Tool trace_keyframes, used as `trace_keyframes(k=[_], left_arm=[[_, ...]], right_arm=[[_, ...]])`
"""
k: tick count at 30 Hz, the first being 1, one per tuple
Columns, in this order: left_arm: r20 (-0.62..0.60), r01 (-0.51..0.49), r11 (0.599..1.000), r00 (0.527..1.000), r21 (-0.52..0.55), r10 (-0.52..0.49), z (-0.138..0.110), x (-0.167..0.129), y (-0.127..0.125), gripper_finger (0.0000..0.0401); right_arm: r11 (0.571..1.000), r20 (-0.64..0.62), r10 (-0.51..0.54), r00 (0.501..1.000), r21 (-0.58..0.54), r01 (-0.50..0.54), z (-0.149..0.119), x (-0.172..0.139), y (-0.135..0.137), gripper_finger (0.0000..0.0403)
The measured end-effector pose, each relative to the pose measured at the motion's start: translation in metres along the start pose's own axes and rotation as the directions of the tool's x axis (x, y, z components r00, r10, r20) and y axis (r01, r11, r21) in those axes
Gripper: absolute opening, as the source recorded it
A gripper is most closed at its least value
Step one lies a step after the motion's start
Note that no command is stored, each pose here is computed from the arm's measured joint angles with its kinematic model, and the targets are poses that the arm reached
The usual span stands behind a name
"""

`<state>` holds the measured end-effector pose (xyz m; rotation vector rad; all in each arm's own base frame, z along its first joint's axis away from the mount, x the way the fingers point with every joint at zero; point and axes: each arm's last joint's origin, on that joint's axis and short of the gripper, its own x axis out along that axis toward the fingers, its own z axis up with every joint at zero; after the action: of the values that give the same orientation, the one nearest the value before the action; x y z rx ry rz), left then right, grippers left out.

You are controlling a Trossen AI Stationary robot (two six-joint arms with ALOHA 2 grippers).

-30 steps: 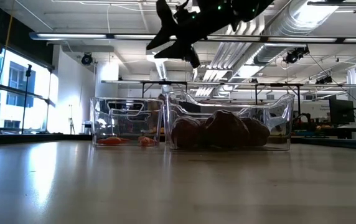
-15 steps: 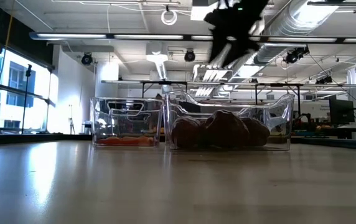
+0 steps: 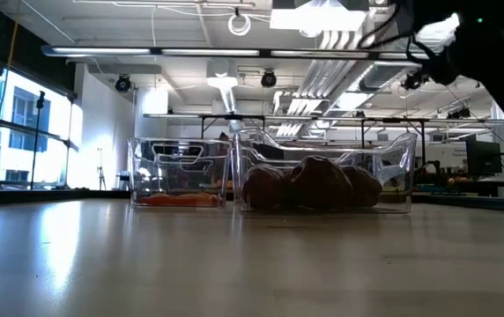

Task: Sort produce into baskets
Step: Put the orange chili pepper into the top left transparent bin

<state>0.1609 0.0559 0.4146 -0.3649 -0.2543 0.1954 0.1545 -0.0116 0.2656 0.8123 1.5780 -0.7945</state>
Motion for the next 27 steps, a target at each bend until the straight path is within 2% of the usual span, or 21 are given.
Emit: trace_keyframes(k=[8,15,19,27], left_arm=[[0.000,0.000,1.000,1.000,0.003,0.000,0.000,0.000,0.000,0.0167],[0.000,0.000,1.000,1.000,0.003,0.000,0.000,0.000,0.000,0.0167],[0.000,0.000,1.000,1.000,0.002,0.000,0.000,0.000,0.000,0.0167],[0.001,0.000,1.000,1.000,-0.001,0.000,0.000,0.000,0.000,0.0167]], right_arm=[[0.986,-0.214,-0.141,0.967,-0.113,0.119,0.014,0.051,-0.001,0.0224],[0.958,-0.291,-0.246,0.925,-0.220,0.185,0.030,0.076,0.005,0.0224],[0.929,-0.302,-0.296,0.906,-0.310,0.201,0.036,0.085,0.009,0.0224],[0.895,-0.244,-0.301,0.922,-0.407,0.184,0.040,0.087,0.012,0.0224]])
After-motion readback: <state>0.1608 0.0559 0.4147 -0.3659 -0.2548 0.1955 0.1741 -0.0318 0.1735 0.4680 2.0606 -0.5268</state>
